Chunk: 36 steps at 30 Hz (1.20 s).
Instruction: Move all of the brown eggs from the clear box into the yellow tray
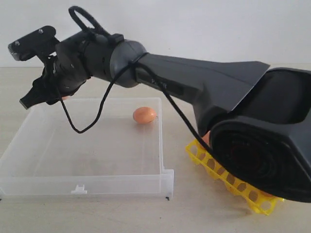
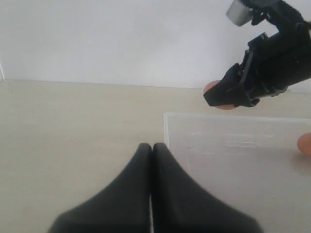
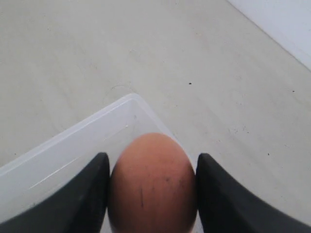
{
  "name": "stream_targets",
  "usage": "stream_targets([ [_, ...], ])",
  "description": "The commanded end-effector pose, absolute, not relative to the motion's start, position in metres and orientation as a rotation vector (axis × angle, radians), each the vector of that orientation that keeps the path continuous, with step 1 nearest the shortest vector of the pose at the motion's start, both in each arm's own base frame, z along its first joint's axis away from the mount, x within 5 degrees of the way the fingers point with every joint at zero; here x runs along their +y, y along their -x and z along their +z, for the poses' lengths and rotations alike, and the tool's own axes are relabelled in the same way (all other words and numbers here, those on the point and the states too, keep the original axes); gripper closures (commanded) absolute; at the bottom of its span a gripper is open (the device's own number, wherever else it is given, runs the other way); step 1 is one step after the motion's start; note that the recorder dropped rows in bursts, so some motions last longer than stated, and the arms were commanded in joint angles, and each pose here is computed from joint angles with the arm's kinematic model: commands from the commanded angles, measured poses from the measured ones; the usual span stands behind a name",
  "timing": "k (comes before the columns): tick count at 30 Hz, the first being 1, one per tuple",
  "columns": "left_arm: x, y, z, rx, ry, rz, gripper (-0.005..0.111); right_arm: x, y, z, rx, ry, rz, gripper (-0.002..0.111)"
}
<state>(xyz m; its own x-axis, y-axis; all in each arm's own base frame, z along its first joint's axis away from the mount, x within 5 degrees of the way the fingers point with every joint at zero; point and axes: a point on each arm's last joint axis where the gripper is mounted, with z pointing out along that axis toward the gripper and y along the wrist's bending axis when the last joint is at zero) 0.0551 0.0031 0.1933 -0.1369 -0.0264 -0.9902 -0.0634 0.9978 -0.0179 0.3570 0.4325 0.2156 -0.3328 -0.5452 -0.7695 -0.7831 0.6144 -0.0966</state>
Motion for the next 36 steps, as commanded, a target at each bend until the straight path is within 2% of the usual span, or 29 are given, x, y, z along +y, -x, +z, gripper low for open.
stream_targets([
  [1,0.003,-0.055,0.192,1.714,0.067,0.035,0.111,0.423,-0.352,0.237,2.077,1.026,0.366,0.108],
  [6,0.003,-0.055,0.192,1.714,0.067,0.035,0.111,0.412,-0.348,0.251,2.06,0.878,0.462,0.108],
  [11,0.003,-0.055,0.192,1.714,0.067,0.035,0.111,0.385,-0.334,0.243,2.065,0.798,0.499,0.108],
  [22,0.003,-0.055,0.192,1.714,0.067,0.035,0.111,0.272,-0.305,0.238,1.963,0.667,0.512,0.109],
  [26,0.003,-0.055,0.192,1.714,0.067,0.035,0.111,0.206,-0.291,0.238,1.913,0.567,0.404,0.109],
  [28,0.003,-0.055,0.192,1.714,0.067,0.035,0.111,0.164,-0.282,0.23,1.929,0.364,0.275,0.109],
  [29,0.003,-0.055,0.192,1.714,0.067,0.035,0.111,0.133,-0.274,0.228,1.916,0.218,0.079,0.109],
  [31,0.003,-0.055,0.192,1.714,0.067,0.035,0.111,0.097,-0.266,0.22,1.961,0.142,-0.184,0.109],
  [36,0.003,-0.055,0.192,1.714,0.067,0.035,0.111,0.07,-0.258,0.2,2.063,0.085,-0.273,0.109],
])
